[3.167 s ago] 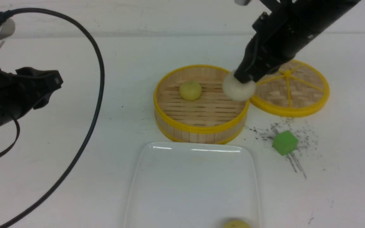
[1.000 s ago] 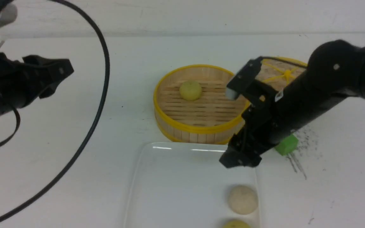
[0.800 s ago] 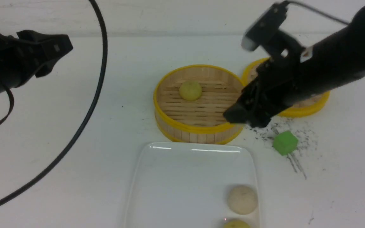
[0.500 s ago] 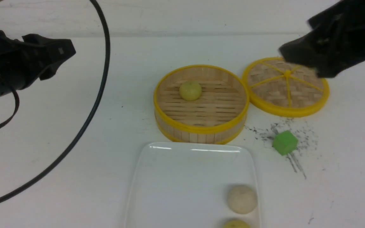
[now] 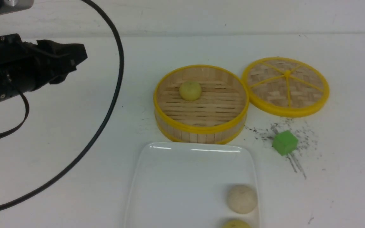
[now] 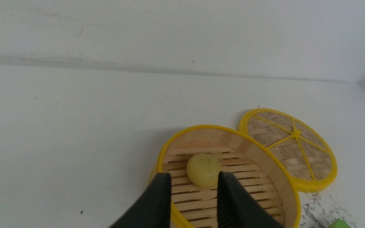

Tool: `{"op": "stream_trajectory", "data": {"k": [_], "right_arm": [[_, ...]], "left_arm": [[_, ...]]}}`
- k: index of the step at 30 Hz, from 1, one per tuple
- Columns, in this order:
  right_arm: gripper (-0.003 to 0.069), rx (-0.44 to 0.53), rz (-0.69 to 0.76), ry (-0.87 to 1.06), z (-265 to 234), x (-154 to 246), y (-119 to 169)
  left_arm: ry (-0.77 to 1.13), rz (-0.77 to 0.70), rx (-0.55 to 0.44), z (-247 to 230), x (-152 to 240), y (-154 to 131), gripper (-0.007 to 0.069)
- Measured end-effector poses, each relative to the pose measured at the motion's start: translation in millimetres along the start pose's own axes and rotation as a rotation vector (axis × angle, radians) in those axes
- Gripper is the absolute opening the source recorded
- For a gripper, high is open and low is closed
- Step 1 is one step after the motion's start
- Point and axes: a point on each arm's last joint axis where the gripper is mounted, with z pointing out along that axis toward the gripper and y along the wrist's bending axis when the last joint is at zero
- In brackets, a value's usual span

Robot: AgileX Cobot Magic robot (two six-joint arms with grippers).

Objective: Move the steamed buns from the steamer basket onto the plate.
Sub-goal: Use the left arm to grab the steamed stuffed bun that is closest to it

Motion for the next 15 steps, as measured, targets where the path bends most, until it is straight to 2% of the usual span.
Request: {"op": "stream_trajectory", "data": {"k": [5, 11, 15], "right_arm": [[0.0559, -0.086, 0.041, -0.008, -40, 12, -6], [0.0548, -0.115, 0.014, -0.041, -74, 25, -15], [0.0547, -0.120, 0.026, -0.083, -93, 34, -21]], "left_arm": [[-0.010, 0.020, 0.014, 0, -1, -1, 0.0241], [-0.010, 0.015, 0.015, 1, -1, -1, 0.0241], [0.017, -0.053, 0.058, 13, 6, 5, 0.0241]]}}
